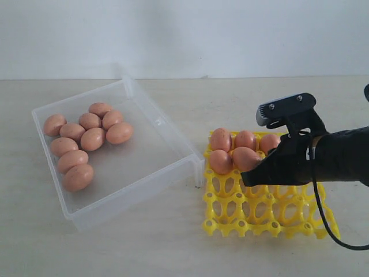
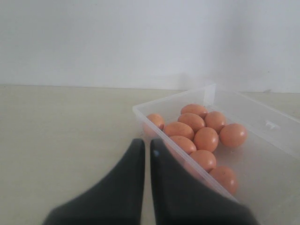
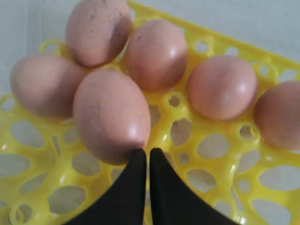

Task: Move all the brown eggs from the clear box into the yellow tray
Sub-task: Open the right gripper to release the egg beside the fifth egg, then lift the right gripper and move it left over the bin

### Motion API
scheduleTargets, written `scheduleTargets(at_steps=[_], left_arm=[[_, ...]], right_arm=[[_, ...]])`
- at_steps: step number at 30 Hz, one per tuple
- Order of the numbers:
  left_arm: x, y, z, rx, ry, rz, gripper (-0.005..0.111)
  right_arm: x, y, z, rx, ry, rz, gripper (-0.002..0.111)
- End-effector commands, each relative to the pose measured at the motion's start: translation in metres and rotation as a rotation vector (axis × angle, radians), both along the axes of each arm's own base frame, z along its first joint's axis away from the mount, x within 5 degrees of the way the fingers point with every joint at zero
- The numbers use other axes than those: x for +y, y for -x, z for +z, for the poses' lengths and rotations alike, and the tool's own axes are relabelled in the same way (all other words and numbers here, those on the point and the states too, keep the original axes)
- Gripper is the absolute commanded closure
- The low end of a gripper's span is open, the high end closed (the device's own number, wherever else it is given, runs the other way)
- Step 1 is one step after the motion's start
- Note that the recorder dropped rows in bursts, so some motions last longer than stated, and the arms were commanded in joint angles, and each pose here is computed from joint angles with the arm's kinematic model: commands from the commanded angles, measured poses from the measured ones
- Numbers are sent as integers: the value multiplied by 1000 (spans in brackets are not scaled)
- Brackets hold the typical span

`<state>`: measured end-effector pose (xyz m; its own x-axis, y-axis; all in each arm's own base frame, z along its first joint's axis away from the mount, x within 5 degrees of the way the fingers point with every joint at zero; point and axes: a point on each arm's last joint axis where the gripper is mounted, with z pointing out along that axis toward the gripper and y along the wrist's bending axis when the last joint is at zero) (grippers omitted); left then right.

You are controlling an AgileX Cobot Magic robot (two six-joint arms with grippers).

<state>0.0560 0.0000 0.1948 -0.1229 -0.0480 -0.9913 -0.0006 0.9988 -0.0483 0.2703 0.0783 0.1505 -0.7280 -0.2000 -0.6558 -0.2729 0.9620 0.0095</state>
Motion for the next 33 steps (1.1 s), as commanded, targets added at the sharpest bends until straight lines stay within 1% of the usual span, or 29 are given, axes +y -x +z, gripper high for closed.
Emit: scheduleTargets(at_steps=[1, 5, 11, 17, 23, 28, 33], left_arm=[[0, 0, 0, -4, 0, 2, 103], [0, 0, 0, -4, 0, 2, 103], [0, 0, 0, -4, 0, 2, 103], [0, 0, 0, -4, 0, 2, 103], [0, 0, 0, -4, 0, 2, 103], [0, 0, 0, -4, 0, 2, 103], [0, 0, 0, -4, 0, 2, 103]], right_arm=[[0, -1, -3, 17, -5, -13, 108], [0, -1, -2, 7, -16, -21, 108], [2, -7, -1, -61, -47, -21, 108], [3, -8, -20, 8, -30, -26, 108], [2, -8, -19, 11, -35, -33, 108], [2, -6, 0, -51, -54, -32, 108], [1, -1, 44, -219, -123, -40, 108]])
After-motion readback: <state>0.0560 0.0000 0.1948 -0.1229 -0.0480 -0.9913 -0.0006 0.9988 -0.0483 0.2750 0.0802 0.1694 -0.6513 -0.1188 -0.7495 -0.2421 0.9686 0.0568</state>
